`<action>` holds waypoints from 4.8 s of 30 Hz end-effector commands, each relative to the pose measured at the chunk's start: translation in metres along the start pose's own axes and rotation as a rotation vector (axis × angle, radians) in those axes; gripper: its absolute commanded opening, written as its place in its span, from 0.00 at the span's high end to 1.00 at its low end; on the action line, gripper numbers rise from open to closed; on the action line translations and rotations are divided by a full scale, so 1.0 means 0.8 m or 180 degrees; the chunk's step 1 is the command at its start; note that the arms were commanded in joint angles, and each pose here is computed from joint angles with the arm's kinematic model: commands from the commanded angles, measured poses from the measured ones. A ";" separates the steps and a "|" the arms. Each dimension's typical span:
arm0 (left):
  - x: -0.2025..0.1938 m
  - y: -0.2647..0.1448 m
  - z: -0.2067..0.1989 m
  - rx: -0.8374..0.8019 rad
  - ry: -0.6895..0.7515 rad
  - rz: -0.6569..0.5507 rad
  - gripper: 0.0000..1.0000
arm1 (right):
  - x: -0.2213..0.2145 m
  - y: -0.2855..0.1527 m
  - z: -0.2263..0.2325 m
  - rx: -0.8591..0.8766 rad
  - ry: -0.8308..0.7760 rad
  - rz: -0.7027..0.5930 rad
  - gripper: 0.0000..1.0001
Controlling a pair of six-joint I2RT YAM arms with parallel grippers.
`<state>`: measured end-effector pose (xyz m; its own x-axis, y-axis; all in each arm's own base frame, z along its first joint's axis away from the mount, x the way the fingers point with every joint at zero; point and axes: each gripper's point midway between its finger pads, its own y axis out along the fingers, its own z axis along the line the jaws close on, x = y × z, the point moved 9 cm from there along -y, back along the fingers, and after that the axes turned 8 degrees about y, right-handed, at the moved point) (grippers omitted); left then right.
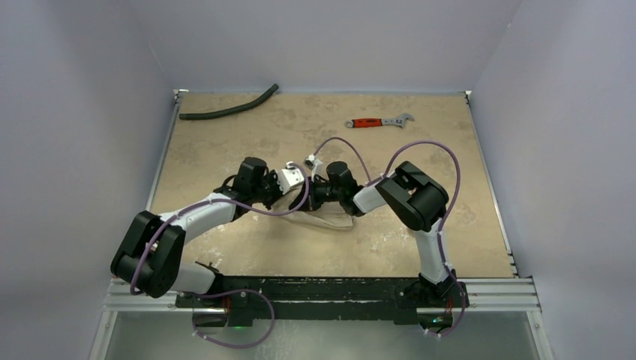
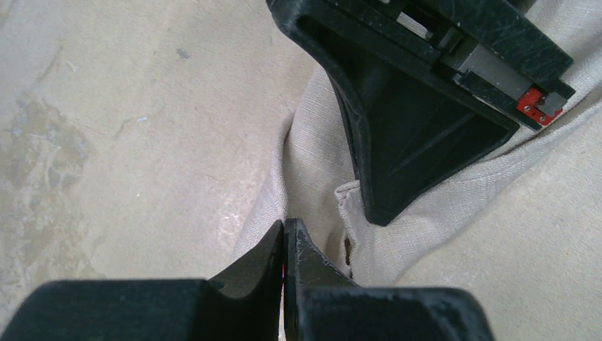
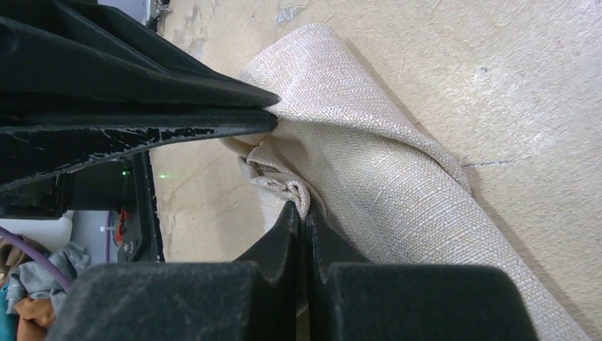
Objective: Fold the napkin into a case and place the utensils inside
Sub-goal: Stuff the top corner of the smaller-rectangle-folded napkin into the folded napkin.
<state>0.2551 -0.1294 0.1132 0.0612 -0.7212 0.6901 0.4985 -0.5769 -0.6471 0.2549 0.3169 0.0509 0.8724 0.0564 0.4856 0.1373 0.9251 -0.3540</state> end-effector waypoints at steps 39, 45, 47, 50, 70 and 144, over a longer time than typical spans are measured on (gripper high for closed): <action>0.021 -0.011 0.009 0.0383 0.0749 -0.0014 0.70 | -0.059 0.003 -0.044 -0.0311 0.0725 0.1038 1.00; 0.059 -0.038 0.006 0.0045 0.0470 -0.0307 0.69 | -0.064 0.003 -0.048 -0.0330 0.0770 0.1076 1.00; 0.061 -0.039 -0.004 -0.0183 0.0465 -0.0414 0.69 | -0.064 0.003 -0.048 -0.0332 0.0759 0.1062 1.00; 0.047 -0.030 -0.015 -0.0314 0.0594 -0.0374 0.69 | -0.064 0.003 -0.048 -0.0327 0.0766 0.1051 1.00; 0.007 0.006 -0.007 0.0203 0.1123 -0.0074 0.60 | -0.066 0.002 -0.044 -0.0193 0.0810 0.0983 1.00; 0.014 0.001 -0.023 0.0529 0.0219 0.0199 1.00 | -0.043 0.000 -0.028 -0.0337 0.0713 0.0968 1.00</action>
<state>0.2296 -0.1388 0.0975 0.0609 -0.8265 0.5596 0.5788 -0.4275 -0.6945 0.2531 0.3241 0.0511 0.9361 0.2016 0.2883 -0.0856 0.9254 -0.3691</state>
